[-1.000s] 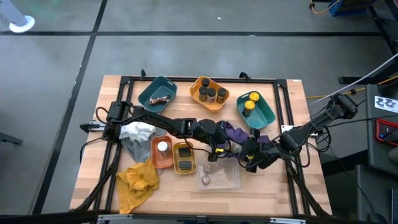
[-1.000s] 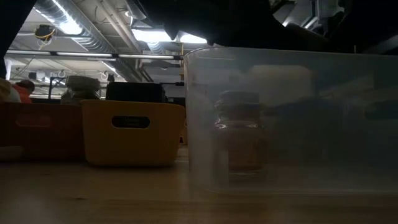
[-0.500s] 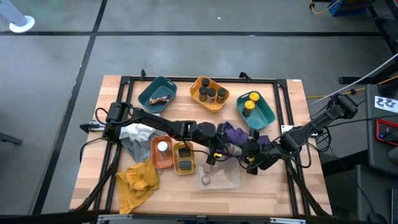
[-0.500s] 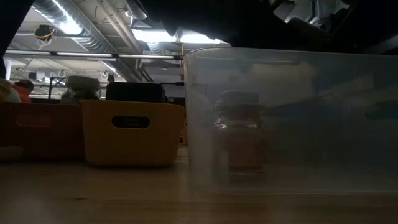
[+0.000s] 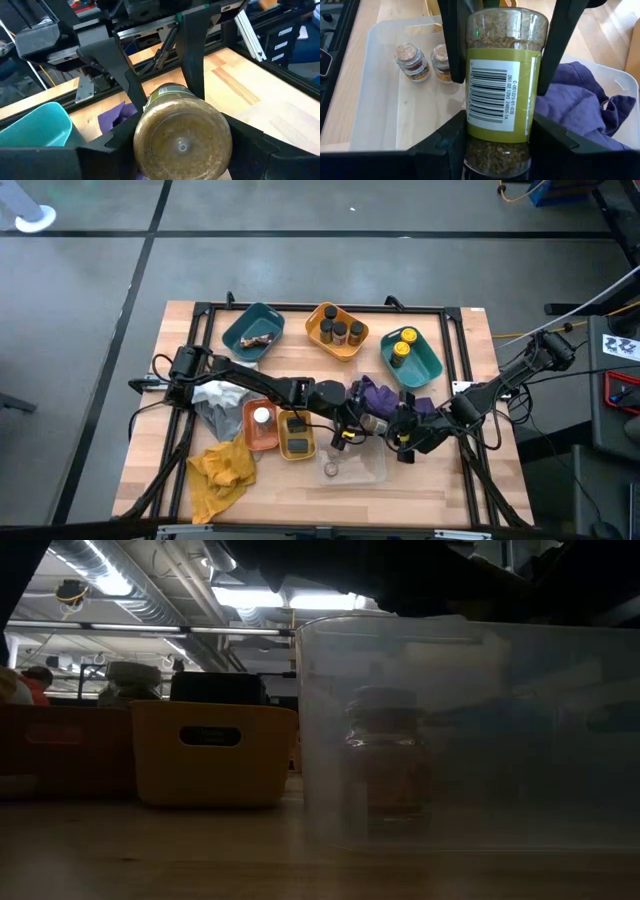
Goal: Sort spices by type
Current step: Put the green spice bottle into the yellow bin
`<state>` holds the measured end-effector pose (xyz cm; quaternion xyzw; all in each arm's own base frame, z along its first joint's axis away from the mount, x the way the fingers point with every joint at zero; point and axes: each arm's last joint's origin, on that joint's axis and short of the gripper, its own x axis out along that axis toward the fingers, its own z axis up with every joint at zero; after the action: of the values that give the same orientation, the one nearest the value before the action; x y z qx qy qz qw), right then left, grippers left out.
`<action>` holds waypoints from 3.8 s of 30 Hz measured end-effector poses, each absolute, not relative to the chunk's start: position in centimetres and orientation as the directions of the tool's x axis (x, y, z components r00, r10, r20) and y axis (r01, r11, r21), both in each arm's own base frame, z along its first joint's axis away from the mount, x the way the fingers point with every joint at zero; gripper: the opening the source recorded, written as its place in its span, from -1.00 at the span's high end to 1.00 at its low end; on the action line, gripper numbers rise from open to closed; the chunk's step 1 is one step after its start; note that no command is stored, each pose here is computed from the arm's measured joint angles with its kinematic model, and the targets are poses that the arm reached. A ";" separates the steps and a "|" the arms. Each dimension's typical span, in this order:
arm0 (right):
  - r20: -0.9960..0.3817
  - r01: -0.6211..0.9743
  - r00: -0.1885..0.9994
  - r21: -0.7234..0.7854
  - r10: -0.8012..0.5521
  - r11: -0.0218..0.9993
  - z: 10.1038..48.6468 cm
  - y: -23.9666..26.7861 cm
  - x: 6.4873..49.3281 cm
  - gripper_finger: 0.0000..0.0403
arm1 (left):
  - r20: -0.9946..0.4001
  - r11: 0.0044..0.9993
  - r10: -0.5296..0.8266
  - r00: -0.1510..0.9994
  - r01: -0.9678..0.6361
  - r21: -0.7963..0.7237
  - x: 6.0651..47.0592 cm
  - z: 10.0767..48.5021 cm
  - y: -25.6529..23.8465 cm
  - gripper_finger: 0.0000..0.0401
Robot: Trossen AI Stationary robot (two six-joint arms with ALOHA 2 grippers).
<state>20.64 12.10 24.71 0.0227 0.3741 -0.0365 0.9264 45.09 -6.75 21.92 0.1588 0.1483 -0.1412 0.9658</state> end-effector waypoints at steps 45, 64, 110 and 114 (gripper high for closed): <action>-0.445 0.179 0.757 -0.564 -0.479 0.806 32.3 7.6 15.9 -0.51 | -0.273 0.979 -0.052 0.961 0.103 0.174 39.3 32.7 1.7 0.11; -0.079 0.337 0.867 -0.634 -0.492 0.696 30.2 5.4 13.1 -0.51 | -0.048 0.997 -0.047 0.998 0.044 -0.057 38.7 35.1 7.1 0.11; 0.233 0.220 0.970 -0.701 -0.073 0.679 32.5 4.4 17.3 -0.51 | 0.116 0.977 -0.200 0.973 0.206 -0.045 39.2 36.7 2.5 0.11; 0.247 0.227 0.967 -0.695 -0.069 0.683 32.6 4.4 17.3 -0.51 | 0.094 0.977 -0.200 0.975 0.206 -0.049 39.2 36.5 2.3 0.11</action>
<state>17.29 4.40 32.61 -0.3901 -0.1007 -0.0812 0.9117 39.23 2.35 36.50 -0.0290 -0.0442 -0.1022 0.9934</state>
